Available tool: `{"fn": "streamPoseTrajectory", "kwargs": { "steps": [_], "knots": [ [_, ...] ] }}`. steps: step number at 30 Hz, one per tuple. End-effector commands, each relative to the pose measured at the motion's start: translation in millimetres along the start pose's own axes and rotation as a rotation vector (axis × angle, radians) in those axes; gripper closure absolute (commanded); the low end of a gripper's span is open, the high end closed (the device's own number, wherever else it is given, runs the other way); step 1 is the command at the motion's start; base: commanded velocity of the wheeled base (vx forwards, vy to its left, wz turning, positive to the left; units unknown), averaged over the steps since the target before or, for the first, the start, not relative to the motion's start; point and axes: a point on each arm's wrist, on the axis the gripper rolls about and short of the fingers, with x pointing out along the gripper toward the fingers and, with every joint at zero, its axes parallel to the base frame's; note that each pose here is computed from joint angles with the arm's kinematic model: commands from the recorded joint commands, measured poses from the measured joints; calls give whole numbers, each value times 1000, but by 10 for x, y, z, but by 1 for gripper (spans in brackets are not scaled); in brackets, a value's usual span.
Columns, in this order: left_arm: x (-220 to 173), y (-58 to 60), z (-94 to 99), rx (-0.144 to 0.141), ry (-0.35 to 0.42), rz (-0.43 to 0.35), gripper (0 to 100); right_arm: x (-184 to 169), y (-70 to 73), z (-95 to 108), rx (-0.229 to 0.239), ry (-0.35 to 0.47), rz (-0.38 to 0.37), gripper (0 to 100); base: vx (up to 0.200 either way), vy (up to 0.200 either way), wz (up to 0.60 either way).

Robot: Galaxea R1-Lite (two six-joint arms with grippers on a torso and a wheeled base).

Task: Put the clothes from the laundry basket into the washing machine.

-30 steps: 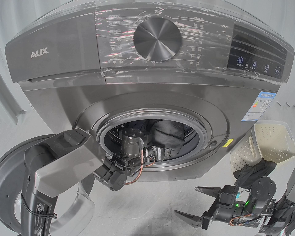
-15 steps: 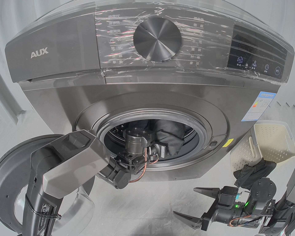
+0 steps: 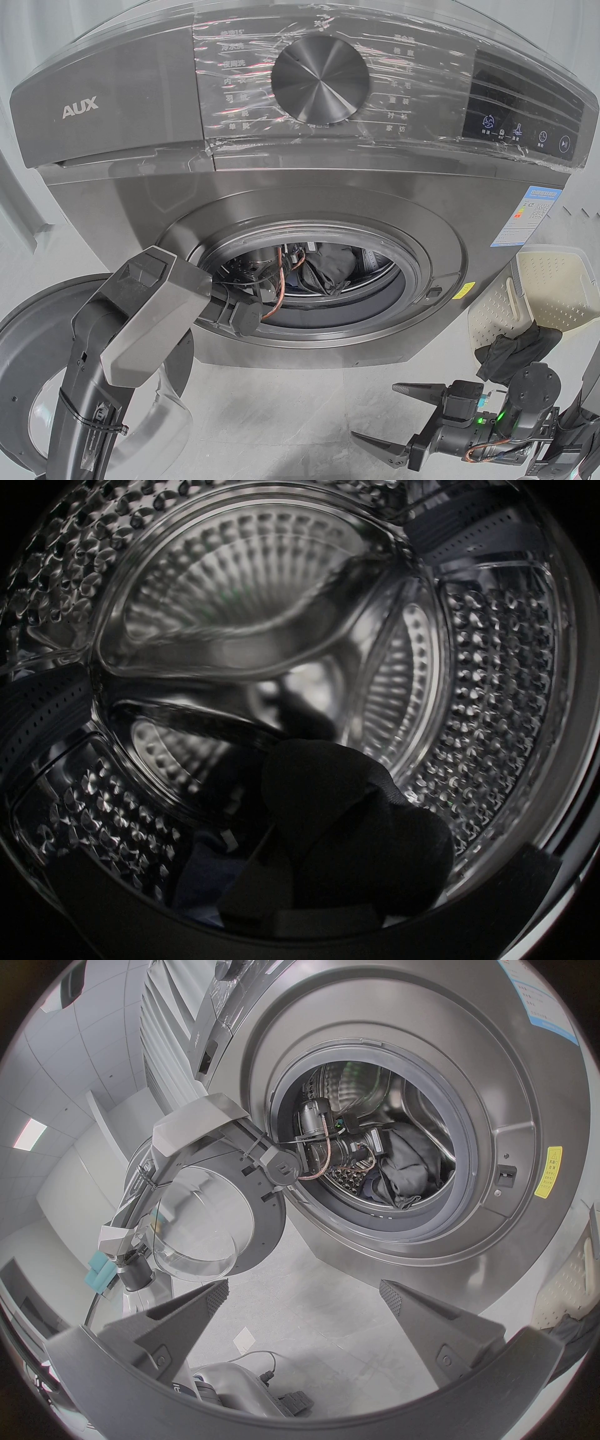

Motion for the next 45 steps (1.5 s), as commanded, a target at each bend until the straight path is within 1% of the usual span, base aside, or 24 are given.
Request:
{"fn": "streamPoseTrajectory", "kwargs": {
  "steps": [1, 4, 5, 7, 8, 9, 11, 13, 15, 17, 19, 23, 24, 25, 28, 29, 31, 32, 34, 36, 39, 42, 43, 45],
  "knots": [
    [104, 208, -25, 0, -26, 52, 100, 7, 5, -10, 0, 5, 2, 0, 0, 0, 0],
    [85, 205, -42, 1, -17, 51, 100, 12, 14, -20, -1, 11, 6, 0, 0, 0, 0],
    [64, 206, -74, 4, -2, 52, 100, 14, 14, -23, -1, 12, 6, 0, 0, 0, 0],
    [7, 176, -130, 10, 27, 47, 100, 16, 16, -26, 0, 14, 7, 0, 0, 0, 0],
    [-27, 149, -127, 10, 37, 42, 100, 16, 13, -26, 0, 14, 6, 0, 0, 0, 0],
    [-77, 102, -125, 10, 52, 34, 0, 14, 13, -28, 0, 15, 6, 0, 0, 0, 0],
    [-210, 1, -123, 17, 101, 9, 0, 14, 13, -28, 0, 15, 6, 0, 0, 0, 0],
    [-370, -44, -117, 30, 163, -12, 0, 16, 10, -25, 1, 13, 4, 0, 0, 0, 0],
    [-538, -104, -134, 42, 242, -47, 0, 16, 10, -25, 1, 13, 4, 0, 0, 0, 0],
    [-673, -127, -120, 55, 296, -71, 0, 16, 7, -25, 1, 13, 3, 0, 0, 0, 0],
    [-790, -132, -79, 64, 331, -86, 0, 15, 4, -21, 0, 11, 2, 0, 0, 0, 0],
    [-930, -142, -31, 72, 366, -125, 0, 15, 0, -21, 0, 11, -1, 0, 0, 0, 0],
    [-1004, -155, 0, 81, 383, -141, 0, 15, 4, -21, 0, 11, 0, 0, 0, 0, 0],
    [-1036, -161, 5, 83, 392, -149, 0, 15, 4, -21, 0, 11, 0, 0, 0, 0, 0],
    [-1093, -182, 7, 84, 407, -173, 0, 15, 0, -21, 0, 11, -1, 0, 0, 0, 0],
    [-1099, -206, 29, 81, 398, -185, 0, 15, 4, -21, 0, 11, 0, 0, 0, 0, 0],
    [-1090, -214, 21, 80, 395, -187, 0, 15, 4, -21, 0, 11, 0, 0, 0, 0, 0],
    [-1056, -240, 32, 78, 381, -192, 0, 15, 4, -21, 0, 11, 0, 0, 0, 0, 0],
    [-1038, -245, 26, 77, 378, -193, 0, 17, 4, -19, 0, 10, 0, 0, 0, 0, 0],
    [-958, -247, -80, 78, 375, -186, 0, 17, 7, -19, 1, 10, 2, 0, 0, 0, 0],
    [-916, -234, -109, 73, 348, -182, 0, 11, 1, -15, 2, 8, -1, 0, 0, 0, 0],
    [-1033, -231, -116, 77, 371, -188, 0, 5, -16, -4, 3, 2, -8, 0, 0, 0, 0],
    [-1103, -249, -69, 76, 364, -197, 0, 3, -19, -1, 2, 1, -9, 0, 0, 0, 0],
    [-1279, -359, -3, 74, 359, -235, 0, 3, -22, 0, 2, 0, -10, 0, 0, 0, 0]
  ]
}}
